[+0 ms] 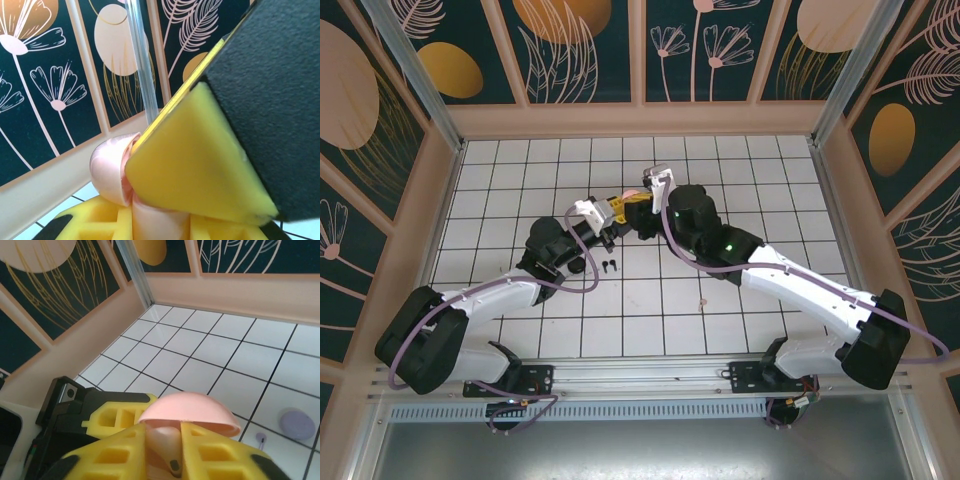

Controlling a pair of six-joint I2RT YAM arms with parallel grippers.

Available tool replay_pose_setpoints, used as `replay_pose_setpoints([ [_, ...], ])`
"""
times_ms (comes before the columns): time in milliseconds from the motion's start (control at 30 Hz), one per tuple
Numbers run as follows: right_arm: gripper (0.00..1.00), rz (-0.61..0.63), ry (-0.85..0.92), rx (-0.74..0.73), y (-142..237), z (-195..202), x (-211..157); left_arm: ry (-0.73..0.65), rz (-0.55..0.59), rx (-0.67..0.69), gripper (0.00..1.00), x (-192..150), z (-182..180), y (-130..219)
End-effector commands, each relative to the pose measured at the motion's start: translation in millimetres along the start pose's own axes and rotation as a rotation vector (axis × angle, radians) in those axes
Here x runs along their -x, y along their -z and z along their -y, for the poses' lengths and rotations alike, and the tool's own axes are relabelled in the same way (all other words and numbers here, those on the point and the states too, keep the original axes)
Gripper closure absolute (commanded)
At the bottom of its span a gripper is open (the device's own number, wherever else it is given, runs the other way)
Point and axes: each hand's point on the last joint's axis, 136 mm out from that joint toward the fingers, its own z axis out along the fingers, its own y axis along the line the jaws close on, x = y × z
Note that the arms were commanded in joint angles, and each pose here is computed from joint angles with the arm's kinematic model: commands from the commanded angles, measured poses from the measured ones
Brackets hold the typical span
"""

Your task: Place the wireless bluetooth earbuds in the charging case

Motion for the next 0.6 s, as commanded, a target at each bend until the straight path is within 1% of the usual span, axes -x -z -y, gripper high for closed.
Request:
replay_pose_setpoints([
  [0,0.63,-0.087,0.001,-0.025,-2.7,-0.7,-17.7,-0.063,0.181,-0.013,1.00,59.2,2.5,-0.8],
  [100,0.45,-0.061,-0.016,-0.057,-0.2,-0.3,1.8,-0.057,0.175,-0.011,1.00,55.6,2.4,-0.9],
  [233,0.35,-0.022,-0.048,-0.090,10.9,0.0,28.6,-0.042,0.173,-0.003,1.00,50.7,1.1,-0.5],
  [333,0.30,0.006,-0.096,-0.137,26.0,6.3,44.6,-0.031,0.181,0.007,1.00,49.5,-0.2,0.5],
  [433,0.29,0.023,-0.158,-0.170,45.7,13.6,52.2,-0.020,0.184,0.012,1.00,47.7,-0.9,0.6],
  [500,0.28,0.028,-0.212,-0.198,61.6,20.8,49.5,-0.019,0.187,0.011,1.00,48.0,-0.7,0.5],
  [567,0.28,0.012,-0.281,-0.255,74.6,36.1,37.4,-0.021,0.186,0.013,1.00,47.3,-0.7,0.7],
])
